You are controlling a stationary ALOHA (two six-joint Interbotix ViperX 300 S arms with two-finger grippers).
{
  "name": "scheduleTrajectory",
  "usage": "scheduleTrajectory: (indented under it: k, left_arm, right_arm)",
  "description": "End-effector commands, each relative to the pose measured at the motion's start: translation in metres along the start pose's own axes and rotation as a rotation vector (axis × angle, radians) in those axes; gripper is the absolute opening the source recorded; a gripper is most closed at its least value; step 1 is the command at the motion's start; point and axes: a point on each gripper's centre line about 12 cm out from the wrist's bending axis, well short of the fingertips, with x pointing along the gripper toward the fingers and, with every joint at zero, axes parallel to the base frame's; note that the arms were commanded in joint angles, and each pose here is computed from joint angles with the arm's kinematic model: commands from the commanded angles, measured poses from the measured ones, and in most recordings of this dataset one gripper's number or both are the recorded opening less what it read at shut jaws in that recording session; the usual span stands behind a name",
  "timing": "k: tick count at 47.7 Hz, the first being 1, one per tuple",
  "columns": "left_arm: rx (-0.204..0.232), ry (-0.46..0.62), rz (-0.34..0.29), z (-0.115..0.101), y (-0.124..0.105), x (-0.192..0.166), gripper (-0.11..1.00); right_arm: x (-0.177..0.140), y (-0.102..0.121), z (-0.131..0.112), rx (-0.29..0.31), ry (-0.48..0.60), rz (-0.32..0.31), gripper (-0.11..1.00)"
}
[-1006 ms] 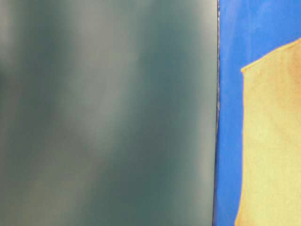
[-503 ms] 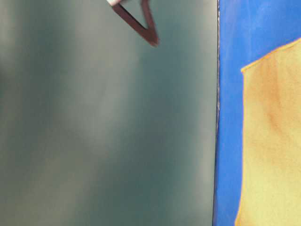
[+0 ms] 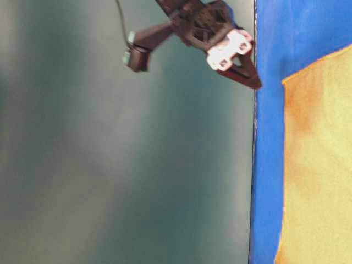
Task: Fold the orange towel.
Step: 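Move both grippers to the towel's top corners and pinch them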
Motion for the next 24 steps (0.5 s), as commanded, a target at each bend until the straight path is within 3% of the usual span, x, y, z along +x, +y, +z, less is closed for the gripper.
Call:
scheduleTrajectory:
  k: [1,11,19,24]
  left_arm:
    - [-0.001,0.001,0.012,0.003,0.003,0.014,0.92]
    - [-0.011,0.063,0.049,-0.006,0.015,0.036,0.92]
    - [0.005,0.12,0.052,-0.019,0.017,0.046,0.9]
    - [0.003,0.143,0.057,-0.024,0.019,0.048,0.83]
  right_arm:
    - [0.007,-0.001,0.008,-0.003,-0.029,-0.001,0.57]
    - [0.02,-0.004,-0.009,0.0,0.015,-0.006,0.57]
    - [0.025,-0.004,-0.015,0.004,0.021,-0.007,0.57]
    - [0.026,-0.004,-0.013,0.004,0.011,-0.007,0.53]
